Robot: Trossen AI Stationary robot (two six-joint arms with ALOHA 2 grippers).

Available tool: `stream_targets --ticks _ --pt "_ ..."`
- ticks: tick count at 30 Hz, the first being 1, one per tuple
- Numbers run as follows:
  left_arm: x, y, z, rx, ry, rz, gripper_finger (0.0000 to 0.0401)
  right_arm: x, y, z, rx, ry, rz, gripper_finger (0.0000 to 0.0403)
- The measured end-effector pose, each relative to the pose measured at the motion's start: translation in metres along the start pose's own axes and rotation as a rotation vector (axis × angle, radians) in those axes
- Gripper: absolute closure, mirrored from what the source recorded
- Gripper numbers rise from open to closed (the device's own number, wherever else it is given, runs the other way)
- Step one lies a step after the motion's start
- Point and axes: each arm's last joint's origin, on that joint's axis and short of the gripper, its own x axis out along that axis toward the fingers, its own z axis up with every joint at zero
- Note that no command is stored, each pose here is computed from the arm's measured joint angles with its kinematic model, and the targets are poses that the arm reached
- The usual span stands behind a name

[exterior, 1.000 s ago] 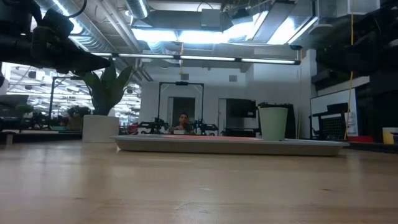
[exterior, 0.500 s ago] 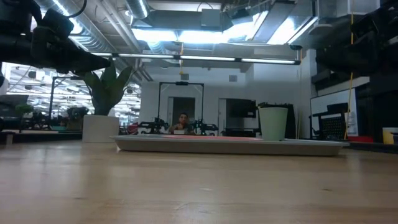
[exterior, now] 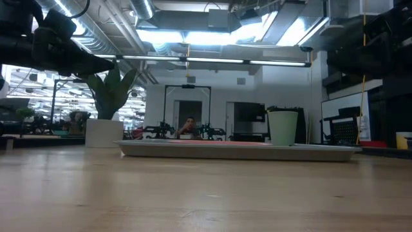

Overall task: Pick and place plate/cup/fork/spoon on tray
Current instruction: Return to Home Position

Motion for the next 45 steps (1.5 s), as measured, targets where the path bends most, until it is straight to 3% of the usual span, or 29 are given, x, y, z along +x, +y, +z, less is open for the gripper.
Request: stream_targets --ticks 14,45 --pt "0.0003 -0.0027 -0.0005 0.108 0.004 -0.045 0.0346 0.0000 0.0000 0.0000 0.000 0.000 0.000 0.0323" --pt "0.0003 -0.0032 -0.0005 0.105 0.006 -0.037 0.0346 0.0000 0.0000 0.0000 0.000 0.000 0.000 0.0323"
